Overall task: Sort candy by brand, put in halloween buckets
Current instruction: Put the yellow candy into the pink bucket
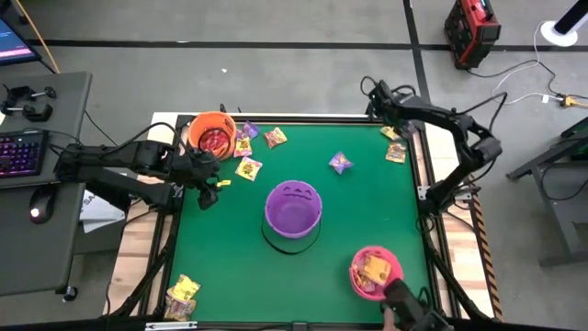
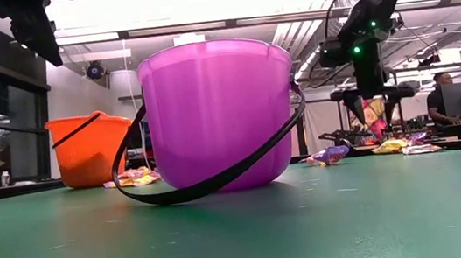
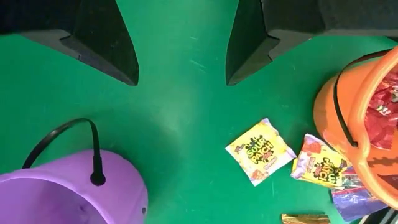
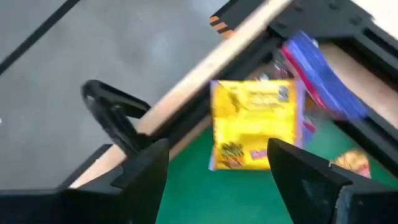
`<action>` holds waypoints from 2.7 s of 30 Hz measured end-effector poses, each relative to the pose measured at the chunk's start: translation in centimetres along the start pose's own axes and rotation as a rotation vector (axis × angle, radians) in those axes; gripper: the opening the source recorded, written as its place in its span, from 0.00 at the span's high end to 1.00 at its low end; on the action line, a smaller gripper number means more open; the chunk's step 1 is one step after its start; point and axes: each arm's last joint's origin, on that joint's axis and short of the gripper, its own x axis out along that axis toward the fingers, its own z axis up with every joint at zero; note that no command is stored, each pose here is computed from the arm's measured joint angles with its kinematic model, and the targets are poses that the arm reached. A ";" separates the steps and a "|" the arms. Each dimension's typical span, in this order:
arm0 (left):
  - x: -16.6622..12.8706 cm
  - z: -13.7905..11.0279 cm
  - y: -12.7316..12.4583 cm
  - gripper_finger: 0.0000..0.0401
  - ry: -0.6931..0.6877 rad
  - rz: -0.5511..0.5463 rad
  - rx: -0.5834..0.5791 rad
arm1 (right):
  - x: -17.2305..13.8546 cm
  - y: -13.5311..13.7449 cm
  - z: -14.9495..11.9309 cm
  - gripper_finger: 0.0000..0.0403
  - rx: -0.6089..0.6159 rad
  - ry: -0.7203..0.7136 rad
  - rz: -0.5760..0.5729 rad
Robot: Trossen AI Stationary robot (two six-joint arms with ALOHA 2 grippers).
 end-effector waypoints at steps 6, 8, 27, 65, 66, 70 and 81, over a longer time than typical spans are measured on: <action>0.0 0.0 0.0 0.43 -0.002 0.004 0.013 | -3.0 1.7 1.9 0.34 -0.128 -0.028 0.101; 0.0 0.0 0.0 0.43 -0.002 0.004 0.014 | -4.1 1.6 1.6 0.34 -0.203 -0.011 0.117; 0.0 0.0 0.0 0.43 -0.003 0.007 0.023 | -0.4 -6.9 -8.5 0.34 0.259 0.034 0.099; 0.0 0.0 0.1 0.43 -0.008 0.017 -0.004 | 4.4 -4.4 -4.8 0.97 0.375 0.061 -0.033; 0.0 0.0 0.1 0.43 -0.008 0.017 -0.008 | 4.4 -4.4 -4.8 0.98 0.359 0.066 -0.031; 0.0 0.0 0.1 0.43 -0.008 0.017 -0.012 | 4.1 -4.3 -5.3 0.97 0.304 0.087 -0.016; 0.0 0.0 0.0 0.43 -0.007 0.015 -0.006 | -0.1 -4.5 -6.5 0.99 0.200 -0.003 0.070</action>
